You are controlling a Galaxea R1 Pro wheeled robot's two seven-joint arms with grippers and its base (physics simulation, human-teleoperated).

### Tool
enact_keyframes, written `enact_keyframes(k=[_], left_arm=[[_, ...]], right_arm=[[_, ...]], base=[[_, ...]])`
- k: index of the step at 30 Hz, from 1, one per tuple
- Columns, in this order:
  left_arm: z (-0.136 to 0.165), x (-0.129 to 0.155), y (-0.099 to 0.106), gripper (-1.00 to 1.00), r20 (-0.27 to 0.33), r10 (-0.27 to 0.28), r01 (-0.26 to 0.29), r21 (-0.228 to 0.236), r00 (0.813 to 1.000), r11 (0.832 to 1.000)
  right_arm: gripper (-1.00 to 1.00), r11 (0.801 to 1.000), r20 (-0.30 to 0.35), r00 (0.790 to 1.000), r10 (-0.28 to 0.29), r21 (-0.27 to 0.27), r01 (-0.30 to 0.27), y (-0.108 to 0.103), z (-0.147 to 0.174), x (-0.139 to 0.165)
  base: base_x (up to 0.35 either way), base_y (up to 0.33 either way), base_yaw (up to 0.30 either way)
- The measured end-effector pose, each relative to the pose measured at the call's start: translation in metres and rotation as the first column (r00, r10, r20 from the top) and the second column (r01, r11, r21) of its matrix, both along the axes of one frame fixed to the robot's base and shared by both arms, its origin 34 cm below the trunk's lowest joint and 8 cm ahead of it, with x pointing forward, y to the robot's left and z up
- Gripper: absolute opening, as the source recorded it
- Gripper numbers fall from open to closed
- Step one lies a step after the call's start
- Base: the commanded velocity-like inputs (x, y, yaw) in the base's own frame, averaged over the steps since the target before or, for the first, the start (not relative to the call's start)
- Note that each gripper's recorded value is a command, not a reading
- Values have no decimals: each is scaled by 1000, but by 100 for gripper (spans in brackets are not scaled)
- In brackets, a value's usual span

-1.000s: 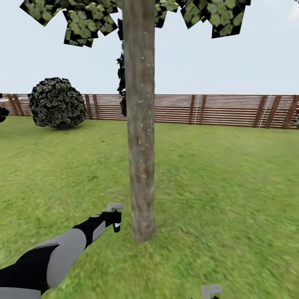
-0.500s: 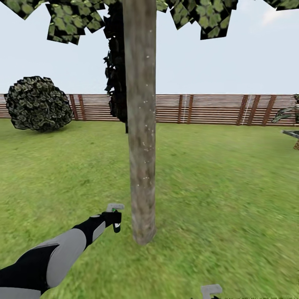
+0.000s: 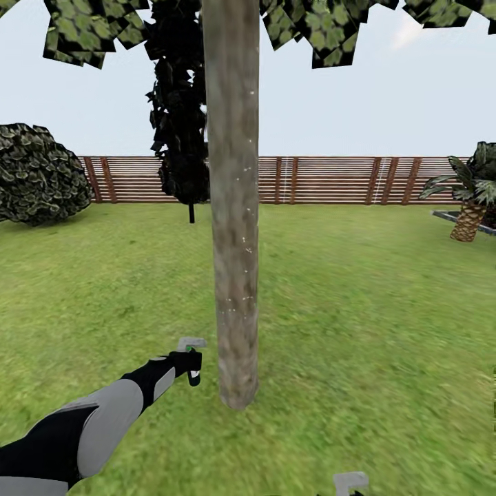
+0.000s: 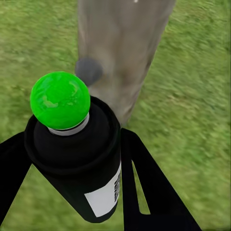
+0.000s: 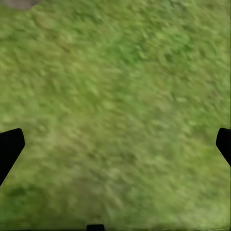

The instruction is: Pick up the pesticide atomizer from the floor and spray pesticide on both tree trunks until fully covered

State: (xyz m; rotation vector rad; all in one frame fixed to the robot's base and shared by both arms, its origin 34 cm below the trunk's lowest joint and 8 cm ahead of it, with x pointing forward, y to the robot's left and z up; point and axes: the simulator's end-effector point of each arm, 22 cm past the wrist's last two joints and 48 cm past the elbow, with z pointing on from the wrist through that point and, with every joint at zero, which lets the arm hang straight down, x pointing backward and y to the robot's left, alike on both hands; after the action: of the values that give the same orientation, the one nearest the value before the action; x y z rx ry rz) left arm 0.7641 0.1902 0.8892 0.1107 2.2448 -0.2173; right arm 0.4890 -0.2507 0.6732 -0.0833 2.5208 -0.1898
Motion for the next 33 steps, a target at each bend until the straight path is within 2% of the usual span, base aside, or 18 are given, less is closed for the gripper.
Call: enact_keyframes(k=[25, 33], left_arm=[[0, 0, 0, -100, 0, 0, 0, 0, 1000, 1000], [0, 0, 0, -100, 3, 0, 0, 0, 1000, 1000]], right_arm=[[100, 1000, 0, 1000, 1, 1, -1, 1, 0, 0], [100, 1000, 0, 1000, 1, 2, -1, 1, 0, 0]], base=[[-43, 350, -252], [-184, 280, -92]])
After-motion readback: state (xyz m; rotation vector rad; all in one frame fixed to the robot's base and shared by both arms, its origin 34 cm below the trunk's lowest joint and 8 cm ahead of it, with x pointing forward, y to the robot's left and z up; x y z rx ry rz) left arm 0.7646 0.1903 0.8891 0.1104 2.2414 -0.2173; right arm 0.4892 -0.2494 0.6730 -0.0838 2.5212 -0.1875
